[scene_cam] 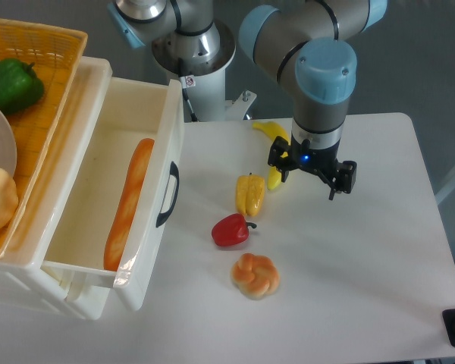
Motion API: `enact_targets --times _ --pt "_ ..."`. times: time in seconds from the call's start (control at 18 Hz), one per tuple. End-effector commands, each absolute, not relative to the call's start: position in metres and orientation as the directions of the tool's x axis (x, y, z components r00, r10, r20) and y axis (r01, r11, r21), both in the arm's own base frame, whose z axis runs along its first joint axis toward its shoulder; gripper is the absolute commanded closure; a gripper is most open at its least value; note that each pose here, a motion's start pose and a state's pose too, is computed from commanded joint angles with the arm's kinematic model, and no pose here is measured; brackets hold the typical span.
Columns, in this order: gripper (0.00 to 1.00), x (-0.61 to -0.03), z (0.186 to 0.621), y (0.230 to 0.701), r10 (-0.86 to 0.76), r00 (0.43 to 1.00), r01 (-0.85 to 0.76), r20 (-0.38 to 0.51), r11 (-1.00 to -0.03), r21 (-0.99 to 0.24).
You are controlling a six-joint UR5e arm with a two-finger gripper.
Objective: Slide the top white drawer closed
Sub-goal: 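Move the gripper toward the open white drawer's front panel, then lower the gripper beside the drawer front near its black handle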
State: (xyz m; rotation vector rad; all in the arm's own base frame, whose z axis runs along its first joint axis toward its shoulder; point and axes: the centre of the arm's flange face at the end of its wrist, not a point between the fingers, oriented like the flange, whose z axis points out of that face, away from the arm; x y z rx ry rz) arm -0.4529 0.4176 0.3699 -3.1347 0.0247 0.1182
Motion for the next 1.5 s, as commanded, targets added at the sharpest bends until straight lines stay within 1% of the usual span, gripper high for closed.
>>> enact_targets --times 0.28,0.39,0.5,0.61,0.78,0.94,1.06,1.17,1.28,1.5 --pt "0.0 -0.457 0.362 0.419 0.084 0.993 0.085 -0.085 -0.996 0.013" --pt "0.0 -0.458 0.352 0.421 0.132 0.989 0.133 -0.071 -0.991 0.018" --pt "0.0 -0.449 0.342 0.435 0.181 0.982 0.183 -0.062 -0.983 0.024" --pt "0.0 -0.452 0.339 0.444 0.237 0.969 0.238 -0.073 -0.971 0.006" --pt "0.0 -0.444 0.331 0.454 0.227 0.972 0.228 -0.06 -0.974 0.012" --pt "0.0 -0.438 0.328 0.462 0.275 0.961 0.275 -0.015 -0.961 -0.02" --pt "0.0 -0.431 0.321 0.47 0.277 0.961 0.277 -0.003 -0.961 -0.013" --pt "0.0 -0.425 0.314 0.476 0.279 0.959 0.28 0.038 -0.96 -0.024" --pt "0.0 -0.419 0.311 0.48 0.314 0.946 0.318 0.078 -0.947 -0.041" --pt "0.0 -0.41 0.309 0.488 0.3 0.95 0.304 0.083 -0.952 -0.039"
